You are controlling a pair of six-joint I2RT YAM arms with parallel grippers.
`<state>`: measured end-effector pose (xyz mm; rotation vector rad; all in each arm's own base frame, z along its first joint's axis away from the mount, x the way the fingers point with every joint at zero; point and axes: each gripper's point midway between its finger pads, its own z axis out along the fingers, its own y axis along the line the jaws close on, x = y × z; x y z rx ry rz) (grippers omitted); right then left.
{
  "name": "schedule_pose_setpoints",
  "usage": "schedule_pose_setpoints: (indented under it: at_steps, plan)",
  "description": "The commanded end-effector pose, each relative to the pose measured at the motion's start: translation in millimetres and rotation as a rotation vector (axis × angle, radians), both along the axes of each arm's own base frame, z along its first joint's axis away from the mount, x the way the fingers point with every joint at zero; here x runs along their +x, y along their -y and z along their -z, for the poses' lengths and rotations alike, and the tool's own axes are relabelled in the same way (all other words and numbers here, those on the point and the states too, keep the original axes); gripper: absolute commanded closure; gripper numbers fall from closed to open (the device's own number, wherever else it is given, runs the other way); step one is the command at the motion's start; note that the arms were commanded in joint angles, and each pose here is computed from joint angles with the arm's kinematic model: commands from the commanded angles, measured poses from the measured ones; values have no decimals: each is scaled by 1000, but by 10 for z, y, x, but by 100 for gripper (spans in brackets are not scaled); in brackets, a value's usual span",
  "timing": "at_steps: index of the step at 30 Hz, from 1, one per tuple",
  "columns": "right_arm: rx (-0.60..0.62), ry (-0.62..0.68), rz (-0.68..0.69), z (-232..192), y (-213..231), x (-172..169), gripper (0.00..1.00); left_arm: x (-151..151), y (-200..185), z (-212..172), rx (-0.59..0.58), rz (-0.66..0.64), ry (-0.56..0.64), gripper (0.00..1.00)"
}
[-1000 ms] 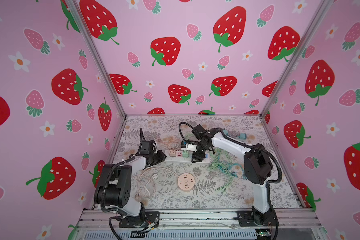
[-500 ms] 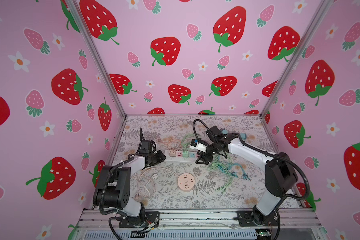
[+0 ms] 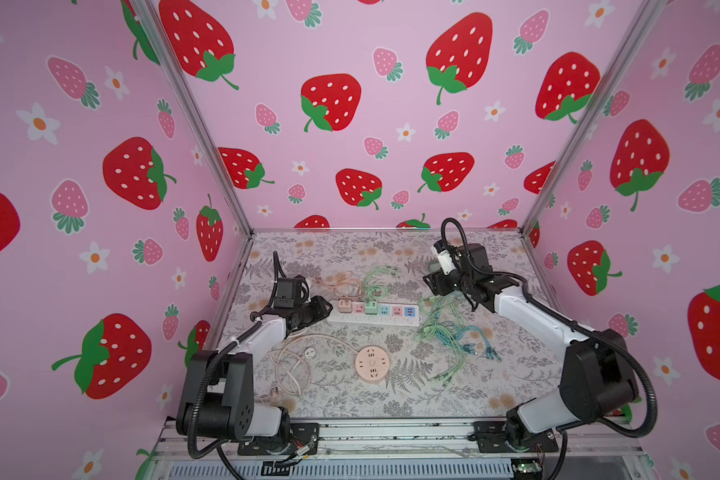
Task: Insert the plug
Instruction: 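Open the right gripper and lift it off the charger while the left gripper rises, then move the right gripper to the teal chargers and grasp a dark-topped charger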
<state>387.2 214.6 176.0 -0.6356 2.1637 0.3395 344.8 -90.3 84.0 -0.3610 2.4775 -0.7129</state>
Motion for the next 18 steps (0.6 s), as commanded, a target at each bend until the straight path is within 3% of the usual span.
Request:
schedule_pose_setpoints:
  at_steps: [1,6,18]
  plan:
    - [34,41,269,-88,445,188,28,-16,-7,-171,-11,-7,14,51]
    - [54,24,455,74,901,207,28,-65,-44,-304,-3,-26,35,48]
    - [118,-47,742,473,1632,137,24,-168,-19,-622,-18,-6,101,41]
